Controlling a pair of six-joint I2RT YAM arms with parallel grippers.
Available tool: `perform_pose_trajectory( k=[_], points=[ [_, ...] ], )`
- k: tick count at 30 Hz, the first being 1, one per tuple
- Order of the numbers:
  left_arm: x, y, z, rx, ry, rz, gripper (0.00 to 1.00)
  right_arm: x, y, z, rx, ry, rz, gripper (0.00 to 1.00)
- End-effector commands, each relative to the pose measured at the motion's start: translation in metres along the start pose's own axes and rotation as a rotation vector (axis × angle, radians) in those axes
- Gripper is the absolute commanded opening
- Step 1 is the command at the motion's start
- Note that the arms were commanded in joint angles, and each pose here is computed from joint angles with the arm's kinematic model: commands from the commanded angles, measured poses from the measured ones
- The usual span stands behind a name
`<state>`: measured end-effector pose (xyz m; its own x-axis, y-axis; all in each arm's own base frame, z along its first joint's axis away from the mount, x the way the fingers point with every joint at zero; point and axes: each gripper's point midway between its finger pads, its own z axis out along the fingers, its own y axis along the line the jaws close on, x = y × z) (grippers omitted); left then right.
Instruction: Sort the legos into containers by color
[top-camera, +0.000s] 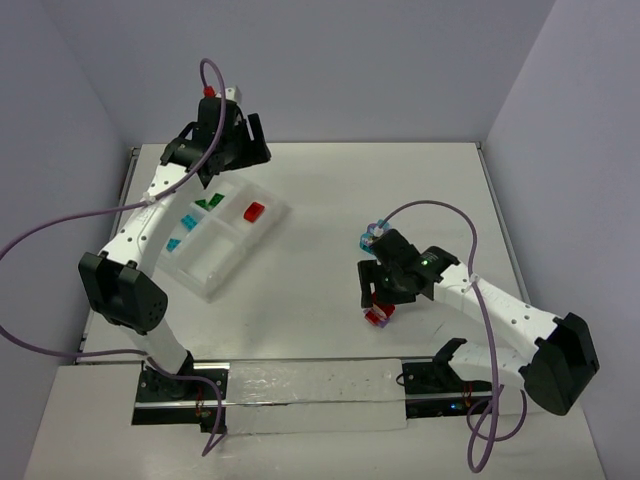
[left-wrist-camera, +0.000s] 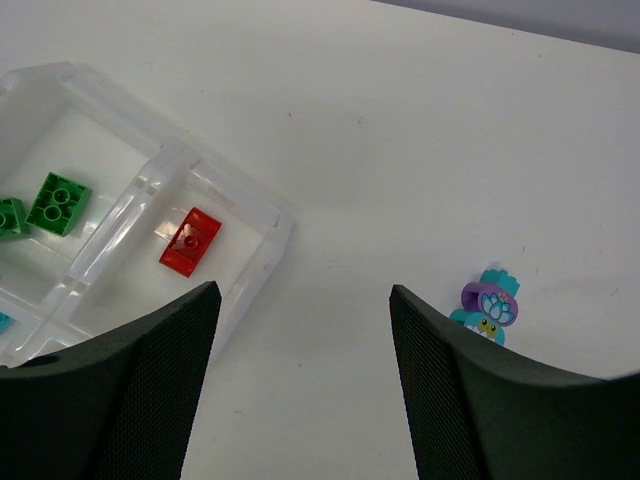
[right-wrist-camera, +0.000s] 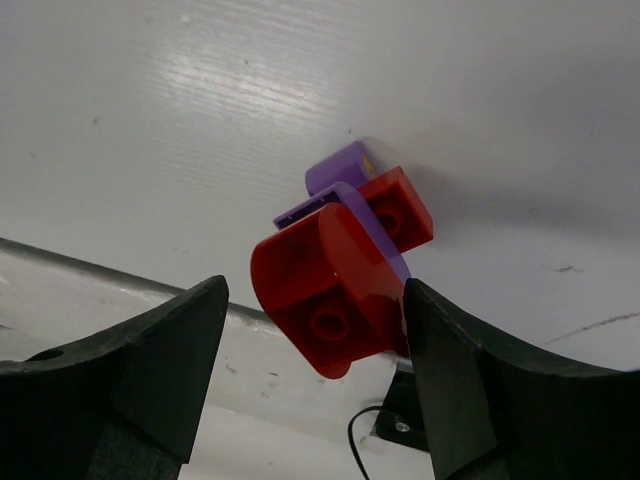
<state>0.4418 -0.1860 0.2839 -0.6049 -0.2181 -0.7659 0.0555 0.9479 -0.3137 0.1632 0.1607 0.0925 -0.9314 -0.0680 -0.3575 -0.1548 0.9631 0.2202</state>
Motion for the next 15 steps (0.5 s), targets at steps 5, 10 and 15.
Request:
perform_pose_trajectory(
  k=[5,10,15],
  points=[
    [0.003,-0.005,0.002,0.028,0.009,0.007,0.76,0.002,-0.017,-0.001,0.156,0.004,-0.025,0.56],
    [0.005,-0.005,0.001,0.030,0.012,0.007,0.76,-0.002,-0.018,-0.004,0.180,-0.014,-0.014,0.27],
    [0.014,-0.011,0.000,0.071,0.048,0.014,0.76,-0.036,0.006,-0.026,0.105,-0.106,-0.006,0.00]
  ],
)
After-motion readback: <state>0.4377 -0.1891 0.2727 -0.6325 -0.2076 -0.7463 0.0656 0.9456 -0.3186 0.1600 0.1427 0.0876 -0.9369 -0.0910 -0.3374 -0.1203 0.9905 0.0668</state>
